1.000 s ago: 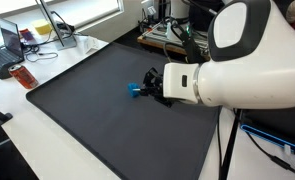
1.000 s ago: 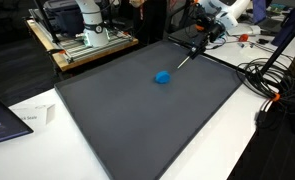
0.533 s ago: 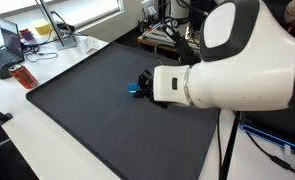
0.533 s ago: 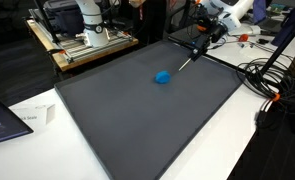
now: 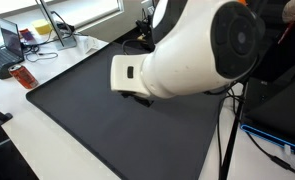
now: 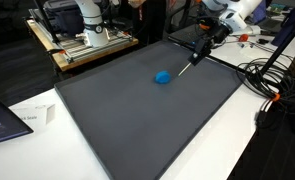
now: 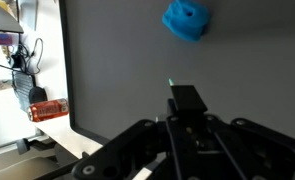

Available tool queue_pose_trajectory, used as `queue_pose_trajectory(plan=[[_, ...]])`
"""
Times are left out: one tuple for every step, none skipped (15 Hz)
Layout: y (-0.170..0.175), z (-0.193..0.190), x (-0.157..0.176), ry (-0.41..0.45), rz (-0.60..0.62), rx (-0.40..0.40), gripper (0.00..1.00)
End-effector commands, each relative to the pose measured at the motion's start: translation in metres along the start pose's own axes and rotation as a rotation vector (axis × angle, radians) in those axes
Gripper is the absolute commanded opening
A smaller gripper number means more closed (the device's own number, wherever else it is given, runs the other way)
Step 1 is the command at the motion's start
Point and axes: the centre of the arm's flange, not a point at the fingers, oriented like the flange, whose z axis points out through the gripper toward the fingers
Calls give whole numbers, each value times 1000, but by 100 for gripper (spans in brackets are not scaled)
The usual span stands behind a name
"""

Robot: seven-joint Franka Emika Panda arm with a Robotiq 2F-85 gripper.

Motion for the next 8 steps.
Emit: queue_pose_trajectory(plan=[[19, -8, -14, 76, 13, 93, 3], [21, -11, -18, 99, 17, 102, 3], [23, -15, -22, 121, 22, 107, 3], [24, -19, -27, 136, 27, 114, 3], [26, -22, -31, 148, 34, 119, 3], [28, -26, -34, 155, 44, 123, 3], [30, -28, -38, 162, 53, 125, 3], [32, -29, -42, 165, 63, 127, 3]])
